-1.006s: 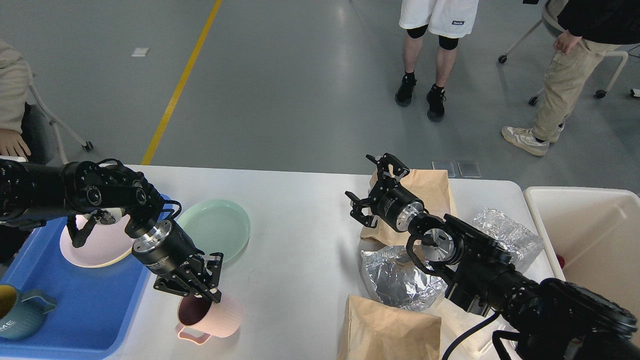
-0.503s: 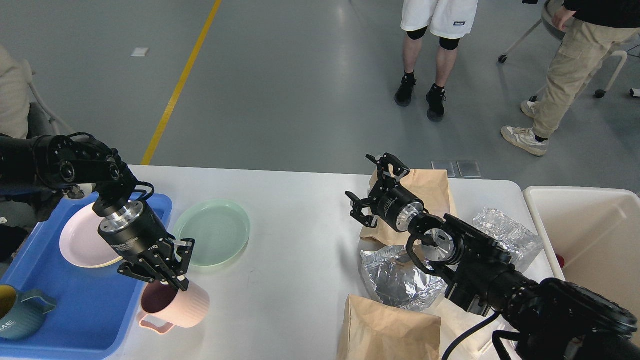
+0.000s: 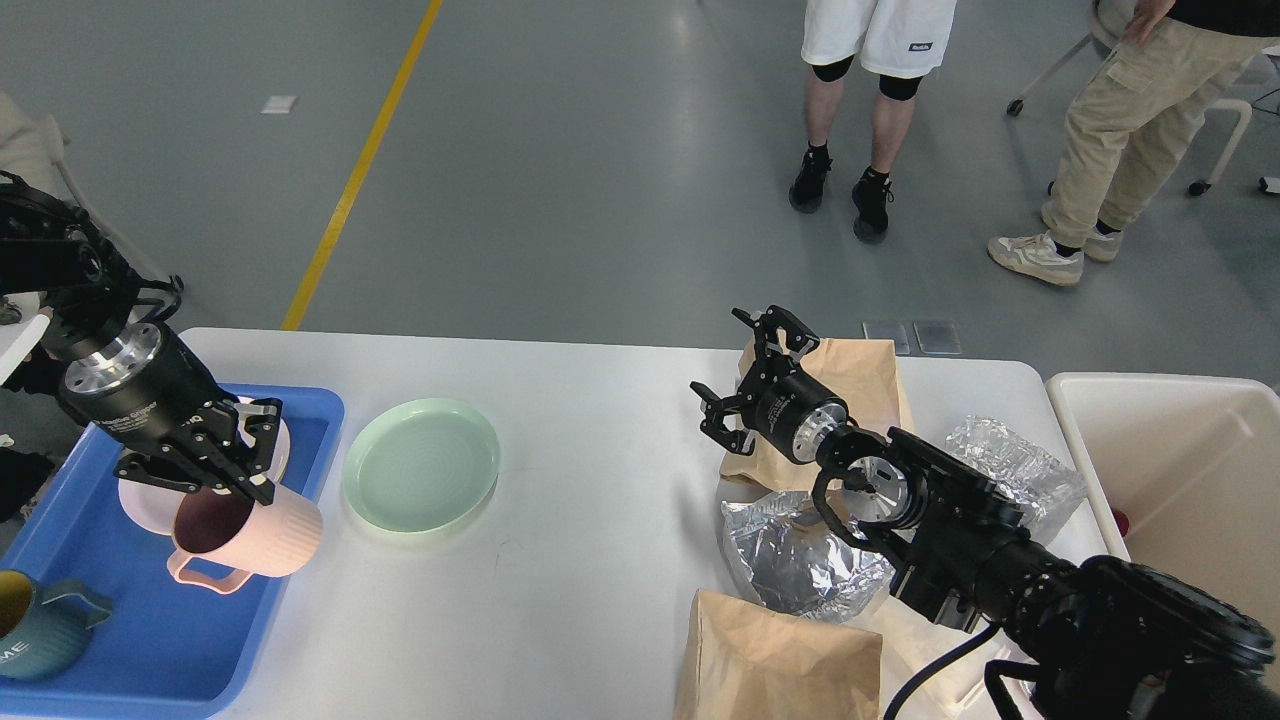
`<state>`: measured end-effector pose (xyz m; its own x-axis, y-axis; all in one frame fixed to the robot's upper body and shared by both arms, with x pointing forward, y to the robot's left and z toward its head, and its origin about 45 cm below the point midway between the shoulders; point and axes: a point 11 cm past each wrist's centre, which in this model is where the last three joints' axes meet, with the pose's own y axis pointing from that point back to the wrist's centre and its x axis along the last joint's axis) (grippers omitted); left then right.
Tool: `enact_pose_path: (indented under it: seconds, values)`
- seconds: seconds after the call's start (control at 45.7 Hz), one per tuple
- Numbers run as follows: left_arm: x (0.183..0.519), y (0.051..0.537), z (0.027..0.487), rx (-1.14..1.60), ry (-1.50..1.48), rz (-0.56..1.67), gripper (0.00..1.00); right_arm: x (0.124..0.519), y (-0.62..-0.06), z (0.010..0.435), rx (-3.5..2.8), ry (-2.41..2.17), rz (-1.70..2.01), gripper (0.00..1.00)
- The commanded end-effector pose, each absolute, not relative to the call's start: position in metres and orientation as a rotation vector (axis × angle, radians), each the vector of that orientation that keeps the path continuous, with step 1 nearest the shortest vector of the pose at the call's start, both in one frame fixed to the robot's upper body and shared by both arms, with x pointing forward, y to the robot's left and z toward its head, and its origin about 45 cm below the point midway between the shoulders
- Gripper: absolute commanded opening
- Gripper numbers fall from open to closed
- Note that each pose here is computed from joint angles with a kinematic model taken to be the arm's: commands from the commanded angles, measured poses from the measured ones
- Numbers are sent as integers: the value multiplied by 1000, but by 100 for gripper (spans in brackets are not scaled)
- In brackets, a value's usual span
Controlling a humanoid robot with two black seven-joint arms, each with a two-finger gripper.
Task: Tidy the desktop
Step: 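Lift the pink mug with the left gripper and carry it to the blue tray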
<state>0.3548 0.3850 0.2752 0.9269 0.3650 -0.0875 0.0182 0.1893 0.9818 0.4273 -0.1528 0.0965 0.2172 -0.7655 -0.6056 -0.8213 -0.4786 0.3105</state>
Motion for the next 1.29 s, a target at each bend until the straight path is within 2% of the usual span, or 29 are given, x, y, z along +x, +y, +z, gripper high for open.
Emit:
enact_pose_path:
  seconds: [0.0, 0.459, 0.962, 1.269]
  values:
    - [350, 406, 275, 1400, 358, 284, 0, 427, -153, 96, -2389, 1562, 1117, 100]
    - [340, 472, 255, 1474, 418, 411, 0, 427, -153, 96, -2391, 1562, 1117, 100]
    - [309, 472, 199, 1440, 537, 347, 0, 427, -153, 96, -2389, 1562, 1117, 100]
    - [306, 480, 188, 1450, 545, 359, 0, 427, -153, 96, -2389, 1562, 1117, 100]
